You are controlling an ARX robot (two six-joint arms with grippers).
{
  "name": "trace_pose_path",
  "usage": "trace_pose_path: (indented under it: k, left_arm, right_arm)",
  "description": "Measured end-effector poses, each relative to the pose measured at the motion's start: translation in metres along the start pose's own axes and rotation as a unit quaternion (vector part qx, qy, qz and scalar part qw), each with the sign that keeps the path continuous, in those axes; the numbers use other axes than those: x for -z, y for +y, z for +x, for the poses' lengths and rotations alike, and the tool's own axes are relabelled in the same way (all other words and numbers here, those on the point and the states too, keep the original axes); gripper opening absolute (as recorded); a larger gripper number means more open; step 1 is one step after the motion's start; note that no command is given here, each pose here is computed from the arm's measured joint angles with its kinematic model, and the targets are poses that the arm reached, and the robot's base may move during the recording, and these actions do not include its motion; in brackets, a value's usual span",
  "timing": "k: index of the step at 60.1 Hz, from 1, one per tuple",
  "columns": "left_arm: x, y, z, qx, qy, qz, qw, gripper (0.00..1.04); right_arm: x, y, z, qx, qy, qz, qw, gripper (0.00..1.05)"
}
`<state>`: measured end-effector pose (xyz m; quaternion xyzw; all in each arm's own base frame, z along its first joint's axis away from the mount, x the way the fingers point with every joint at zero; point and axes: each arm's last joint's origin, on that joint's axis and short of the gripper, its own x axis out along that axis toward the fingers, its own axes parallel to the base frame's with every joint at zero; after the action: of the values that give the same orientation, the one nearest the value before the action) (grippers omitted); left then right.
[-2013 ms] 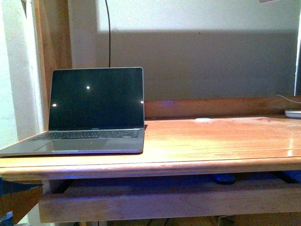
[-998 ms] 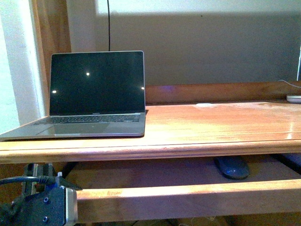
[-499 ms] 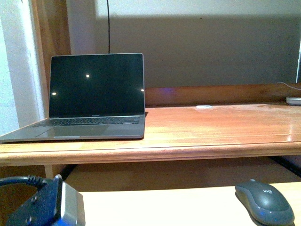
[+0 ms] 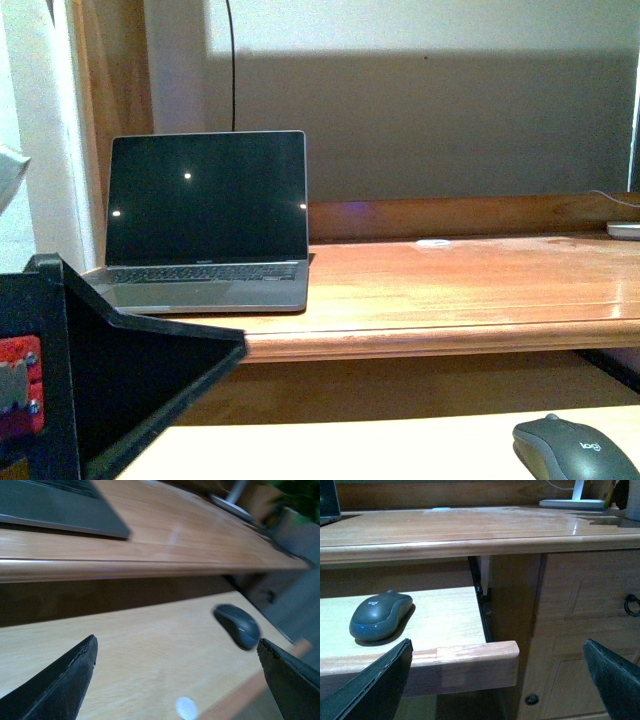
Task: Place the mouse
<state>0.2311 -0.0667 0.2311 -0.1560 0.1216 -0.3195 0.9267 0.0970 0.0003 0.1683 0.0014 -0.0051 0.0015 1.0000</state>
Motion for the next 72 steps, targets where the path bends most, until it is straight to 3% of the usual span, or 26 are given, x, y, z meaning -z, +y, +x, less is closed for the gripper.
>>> trace_pose_path:
  k: [8,18,33,49,58,72]
  left_arm:
    - [-0.004,0.001,-0.028,-0.136,-0.016,0.029,0.990,0.98]
    - [0.009,-0.009,-0.064,-0.245,-0.006,0.095,0.965,0.98]
    - [0.031,-0.047,-0.120,-0.290,-0.016,0.152,0.945,0.98]
    - [0.040,-0.044,-0.125,-0.292,-0.049,0.101,0.950,0.97]
    - [0.053,-0.036,-0.127,-0.310,-0.130,0.133,0.933,0.75]
    - [0.078,-0.017,-0.128,-0.313,-0.118,0.147,0.931,0.37]
  right_arm:
    - [0.000,0.000,0.000,0.000,0.000,0.000,1.000,1.04]
    - [0.000,0.000,0.000,0.000,0.000,0.000,1.000,1.04]
    - [0.000,0.000,0.000,0.000,0.000,0.000,1.000,1.04]
    - [0.000,0.000,0.000,0.000,0.000,0.000,1.000,1.04]
    - [0.000,0.000,0.000,0.000,0.000,0.000,1.000,1.04]
    - [0.000,0.000,0.000,0.000,0.000,0.000,1.000,1.04]
